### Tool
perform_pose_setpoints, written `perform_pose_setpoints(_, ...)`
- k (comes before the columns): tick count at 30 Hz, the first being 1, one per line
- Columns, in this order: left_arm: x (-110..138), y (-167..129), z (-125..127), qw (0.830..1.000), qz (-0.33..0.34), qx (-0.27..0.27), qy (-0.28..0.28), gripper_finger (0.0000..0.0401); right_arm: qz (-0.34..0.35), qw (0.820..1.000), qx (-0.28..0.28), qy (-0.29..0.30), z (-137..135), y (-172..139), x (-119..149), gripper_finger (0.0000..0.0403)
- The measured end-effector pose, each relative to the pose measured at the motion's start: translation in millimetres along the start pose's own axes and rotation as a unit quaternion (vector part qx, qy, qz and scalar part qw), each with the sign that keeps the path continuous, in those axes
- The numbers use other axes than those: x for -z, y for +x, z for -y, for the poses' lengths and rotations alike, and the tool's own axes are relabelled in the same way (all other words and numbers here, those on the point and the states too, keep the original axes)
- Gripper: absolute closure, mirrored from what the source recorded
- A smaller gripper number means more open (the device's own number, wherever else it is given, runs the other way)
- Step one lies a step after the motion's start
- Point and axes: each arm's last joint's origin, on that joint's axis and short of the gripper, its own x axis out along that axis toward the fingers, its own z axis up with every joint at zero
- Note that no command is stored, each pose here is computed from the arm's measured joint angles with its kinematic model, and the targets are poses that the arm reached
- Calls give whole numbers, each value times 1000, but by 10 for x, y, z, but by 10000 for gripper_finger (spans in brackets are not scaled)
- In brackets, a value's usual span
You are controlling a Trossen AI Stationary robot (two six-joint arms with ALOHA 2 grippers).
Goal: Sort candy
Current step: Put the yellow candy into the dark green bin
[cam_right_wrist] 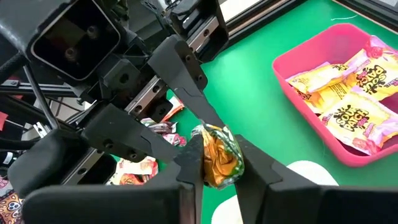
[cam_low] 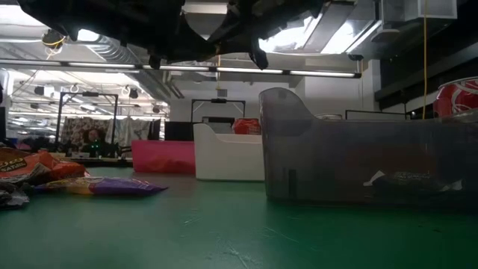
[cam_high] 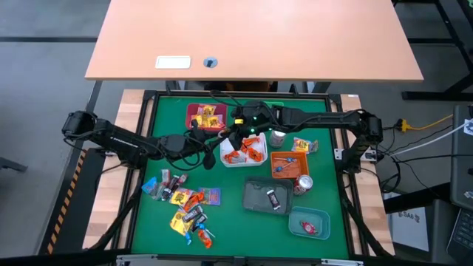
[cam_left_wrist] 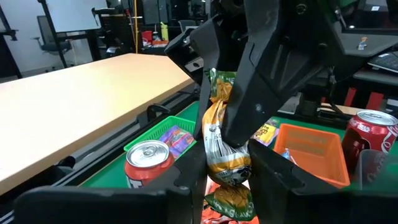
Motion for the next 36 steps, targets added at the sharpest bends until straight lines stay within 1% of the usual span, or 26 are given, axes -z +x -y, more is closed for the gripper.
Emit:
perform_pose_setpoints(10,2,-2,7,1000,-1,9,-1,237,-17,1000,-17,-2,0,-3,14,342)
perform_pose_setpoints(14,5,-2,7,1000,-3,8,-1,226,-59,998,-20,-3,9,-112,46,343)
perform_pose_setpoints(18,33,-4,7,1000,-14,7,7,225,-134,991,-10,14,-3,-328,142,343)
perform_pose_setpoints(23,47,-3,15,1000,-19,14,10,226,-234,971,8,34,-64,-623,309,343)
perform_pose_setpoints(27,47,-4,16,1000,-19,15,10,226,-311,949,30,35,-166,-747,497,343)
perform_pose_setpoints(31,47,-3,15,1000,-19,14,10,227,-385,922,42,15,-352,-822,730,343)
perform_pose_setpoints(36,48,-3,16,1000,-20,15,12,227,-445,894,42,-28,-615,-889,1023,343)
